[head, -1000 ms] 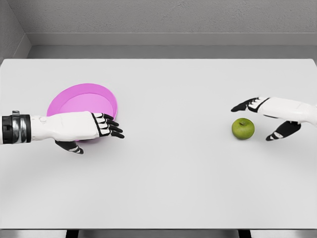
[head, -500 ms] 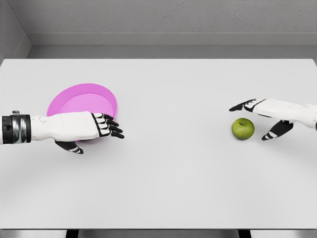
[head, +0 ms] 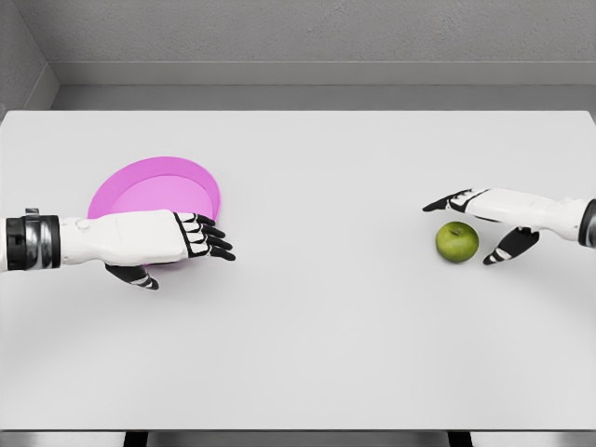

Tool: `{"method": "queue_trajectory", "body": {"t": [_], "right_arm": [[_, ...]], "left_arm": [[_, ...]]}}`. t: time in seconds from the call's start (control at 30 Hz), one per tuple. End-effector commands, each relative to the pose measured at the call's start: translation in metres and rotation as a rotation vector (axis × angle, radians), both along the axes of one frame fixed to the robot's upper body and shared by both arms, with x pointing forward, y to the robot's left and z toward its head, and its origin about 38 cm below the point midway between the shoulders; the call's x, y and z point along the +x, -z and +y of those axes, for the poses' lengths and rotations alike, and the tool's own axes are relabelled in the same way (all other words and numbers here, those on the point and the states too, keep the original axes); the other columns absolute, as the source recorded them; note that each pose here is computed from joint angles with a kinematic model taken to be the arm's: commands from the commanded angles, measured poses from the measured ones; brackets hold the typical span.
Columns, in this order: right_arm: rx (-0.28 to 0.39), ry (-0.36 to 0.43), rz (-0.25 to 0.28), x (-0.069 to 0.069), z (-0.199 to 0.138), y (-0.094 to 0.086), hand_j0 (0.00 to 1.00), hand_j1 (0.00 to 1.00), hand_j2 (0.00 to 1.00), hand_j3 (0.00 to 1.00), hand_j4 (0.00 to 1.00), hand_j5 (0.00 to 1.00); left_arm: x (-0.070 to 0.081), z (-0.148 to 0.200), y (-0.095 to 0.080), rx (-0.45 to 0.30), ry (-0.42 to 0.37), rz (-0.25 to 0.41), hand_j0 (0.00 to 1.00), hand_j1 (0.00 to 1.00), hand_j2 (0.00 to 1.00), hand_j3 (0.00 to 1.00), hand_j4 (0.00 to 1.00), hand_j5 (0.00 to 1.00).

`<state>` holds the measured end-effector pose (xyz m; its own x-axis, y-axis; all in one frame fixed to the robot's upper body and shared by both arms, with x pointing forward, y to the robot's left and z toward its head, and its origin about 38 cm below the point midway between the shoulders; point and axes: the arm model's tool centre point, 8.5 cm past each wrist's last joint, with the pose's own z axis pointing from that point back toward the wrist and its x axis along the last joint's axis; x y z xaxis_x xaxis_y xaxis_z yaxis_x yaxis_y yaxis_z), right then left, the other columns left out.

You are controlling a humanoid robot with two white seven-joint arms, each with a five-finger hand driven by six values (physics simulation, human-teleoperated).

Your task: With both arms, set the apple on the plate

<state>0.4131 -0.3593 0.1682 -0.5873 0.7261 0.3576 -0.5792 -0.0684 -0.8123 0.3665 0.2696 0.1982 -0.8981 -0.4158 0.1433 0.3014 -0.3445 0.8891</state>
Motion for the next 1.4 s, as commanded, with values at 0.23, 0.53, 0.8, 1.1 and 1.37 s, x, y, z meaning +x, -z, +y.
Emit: {"method": "queue_trajectory", "body": {"t": [0.23,0.53,0.8,1.1,1.37], "right_arm": [[-0.007,0.013,0.015,0.004,0.004,0.014,1.00,1.00,1.00,1.00,1.00,1.00],[-0.004,0.014,0.017,0.005,0.005,0.016,0.93,0.93,0.93,0.93,0.93,0.93],[0.000,0.002,0.011,0.004,0.006,0.015,0.75,0.75,0.75,0.75,0.75,0.75],[0.016,-0.032,-0.008,0.005,0.012,0.011,0.60,0.60,0.60,0.60,0.60,0.60],[0.151,-0.095,0.004,0.001,0.029,0.009,0.60,0.60,0.60,0.60,0.60,0.60]], "left_arm": [[0.000,0.000,0.000,0.000,-0.001,0.006,1.00,1.00,1.00,1.00,1.00,1.00],[0.000,0.000,0.000,0.002,-0.002,0.006,1.00,1.00,1.00,1.00,1.00,1.00],[0.000,0.000,0.000,0.002,-0.002,0.006,1.00,1.00,1.00,1.00,1.00,1.00],[0.000,0.000,0.000,0.001,-0.003,0.006,1.00,1.00,1.00,1.00,1.00,1.00],[0.000,0.000,0.000,0.001,-0.003,0.006,1.00,1.00,1.00,1.00,1.00,1.00]]}}
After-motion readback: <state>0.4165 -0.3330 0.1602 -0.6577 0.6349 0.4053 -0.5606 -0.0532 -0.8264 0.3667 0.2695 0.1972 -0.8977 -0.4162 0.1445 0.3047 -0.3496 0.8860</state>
